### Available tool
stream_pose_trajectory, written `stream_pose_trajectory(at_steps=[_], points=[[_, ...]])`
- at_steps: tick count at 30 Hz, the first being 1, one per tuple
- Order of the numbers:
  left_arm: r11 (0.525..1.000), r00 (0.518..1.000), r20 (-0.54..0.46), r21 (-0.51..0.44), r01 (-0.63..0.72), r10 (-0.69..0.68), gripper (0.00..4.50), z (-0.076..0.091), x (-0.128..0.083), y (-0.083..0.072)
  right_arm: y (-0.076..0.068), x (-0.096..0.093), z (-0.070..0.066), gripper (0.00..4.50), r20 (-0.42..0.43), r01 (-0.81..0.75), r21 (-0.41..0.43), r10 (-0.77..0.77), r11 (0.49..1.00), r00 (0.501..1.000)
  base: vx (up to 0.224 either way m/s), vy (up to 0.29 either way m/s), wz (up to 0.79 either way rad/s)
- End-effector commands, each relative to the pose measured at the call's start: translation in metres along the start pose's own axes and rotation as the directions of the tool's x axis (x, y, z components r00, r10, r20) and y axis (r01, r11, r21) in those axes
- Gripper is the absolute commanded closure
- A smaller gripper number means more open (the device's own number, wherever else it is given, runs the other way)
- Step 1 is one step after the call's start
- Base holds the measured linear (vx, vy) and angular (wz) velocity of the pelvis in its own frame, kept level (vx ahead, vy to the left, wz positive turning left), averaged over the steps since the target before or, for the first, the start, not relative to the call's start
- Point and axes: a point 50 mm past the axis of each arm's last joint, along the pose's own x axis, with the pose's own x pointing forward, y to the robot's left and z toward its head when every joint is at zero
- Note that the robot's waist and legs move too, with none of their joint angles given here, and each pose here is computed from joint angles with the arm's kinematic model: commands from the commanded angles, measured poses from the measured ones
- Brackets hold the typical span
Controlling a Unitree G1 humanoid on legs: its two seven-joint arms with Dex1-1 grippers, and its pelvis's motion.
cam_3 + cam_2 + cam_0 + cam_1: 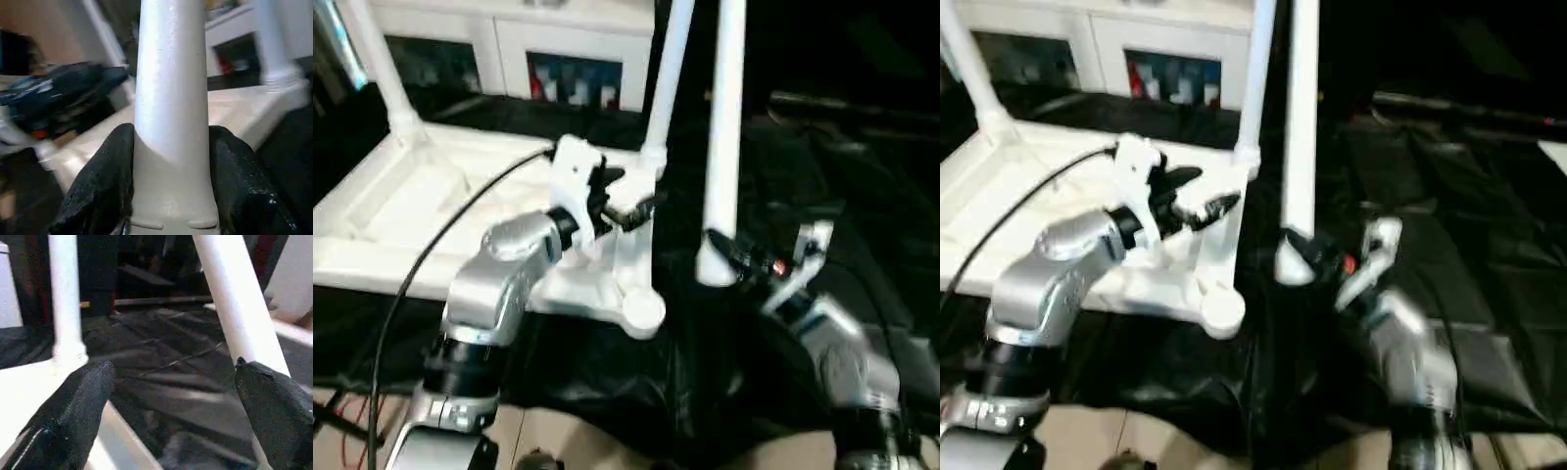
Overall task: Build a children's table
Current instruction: Pick table leg
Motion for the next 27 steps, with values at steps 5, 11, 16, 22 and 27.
stream_pose_trajectory(at_steps=[5,11,16,22,27], points=[[0.973,0.989,0.100,-0.192,0.126,-0.108,0.00,0.006,0.000,-0.020,0.032,0.008,0.005,2.57,-0.030,-0.150,-0.005,0.150,0.989,0.988,0.000,0.000,0.00],[0.888,0.947,0.235,-0.355,0.292,-0.217,0.00,0.018,0.001,-0.035,0.040,0.014,0.003,2.57,-0.092,-0.193,-0.016,0.191,0.981,0.977,0.000,0.000,0.00],[0.856,0.943,0.247,-0.414,0.309,-0.221,0.00,0.019,-0.001,-0.035,0.039,0.014,0.007,2.57,-0.090,-0.184,-0.016,0.182,0.983,0.979,0.000,0.000,0.00],[0.841,0.943,0.246,-0.441,0.314,-0.223,0.00,0.021,-0.003,-0.033,0.041,0.015,0.007,2.57,-0.109,-0.222,0.003,0.221,0.975,0.969,0.000,0.000,0.00],[0.820,0.932,0.269,-0.455,0.347,-0.245,0.19,0.023,-0.004,-0.035,0.045,0.013,0.003,2.57,-0.143,-0.265,0.040,0.268,0.963,0.953,0.000,0.000,0.00]])
